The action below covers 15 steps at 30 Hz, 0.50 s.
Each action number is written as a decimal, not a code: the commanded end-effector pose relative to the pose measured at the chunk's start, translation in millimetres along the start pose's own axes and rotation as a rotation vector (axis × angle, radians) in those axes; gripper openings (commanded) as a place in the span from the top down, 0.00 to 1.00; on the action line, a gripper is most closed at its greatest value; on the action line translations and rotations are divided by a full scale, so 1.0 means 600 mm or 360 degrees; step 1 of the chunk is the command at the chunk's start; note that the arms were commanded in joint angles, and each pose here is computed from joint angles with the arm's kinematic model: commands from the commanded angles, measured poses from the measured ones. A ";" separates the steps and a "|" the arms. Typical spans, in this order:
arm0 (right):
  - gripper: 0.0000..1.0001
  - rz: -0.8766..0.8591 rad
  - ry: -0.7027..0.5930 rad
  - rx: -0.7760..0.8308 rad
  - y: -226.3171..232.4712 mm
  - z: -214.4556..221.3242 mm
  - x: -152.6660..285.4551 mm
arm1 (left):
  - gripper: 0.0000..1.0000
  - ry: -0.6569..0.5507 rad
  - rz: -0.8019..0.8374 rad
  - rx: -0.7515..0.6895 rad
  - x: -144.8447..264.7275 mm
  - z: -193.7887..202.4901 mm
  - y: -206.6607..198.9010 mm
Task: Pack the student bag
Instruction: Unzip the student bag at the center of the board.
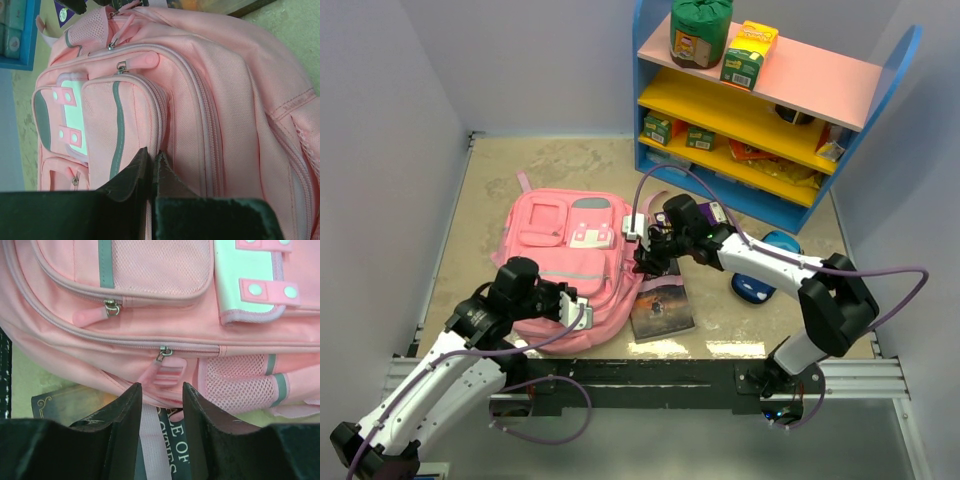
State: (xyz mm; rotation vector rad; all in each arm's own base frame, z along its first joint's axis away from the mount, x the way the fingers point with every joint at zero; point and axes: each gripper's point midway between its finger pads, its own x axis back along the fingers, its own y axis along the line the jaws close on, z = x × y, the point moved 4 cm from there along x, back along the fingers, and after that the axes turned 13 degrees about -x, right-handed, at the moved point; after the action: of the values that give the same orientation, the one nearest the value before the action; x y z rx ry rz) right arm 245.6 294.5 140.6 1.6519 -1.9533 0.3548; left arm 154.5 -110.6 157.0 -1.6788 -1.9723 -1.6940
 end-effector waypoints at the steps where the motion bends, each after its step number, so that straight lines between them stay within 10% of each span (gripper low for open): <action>1: 0.58 -0.0101 -0.0191 -0.0009 0.012 -0.052 -0.001 | 1.00 0.0036 -0.0168 -0.0063 0.010 -0.001 0.044; 15: 0.58 -0.0063 -0.0069 -0.0302 -0.015 -0.019 -0.054 | 1.00 0.0050 -0.0169 -0.0079 0.012 0.001 0.044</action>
State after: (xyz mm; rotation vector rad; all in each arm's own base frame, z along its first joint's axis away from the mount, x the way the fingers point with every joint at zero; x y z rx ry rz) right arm 251.4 316.0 118.0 1.6103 -1.8908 0.1612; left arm 155.4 -111.0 155.7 -1.6815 -1.9629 -1.6938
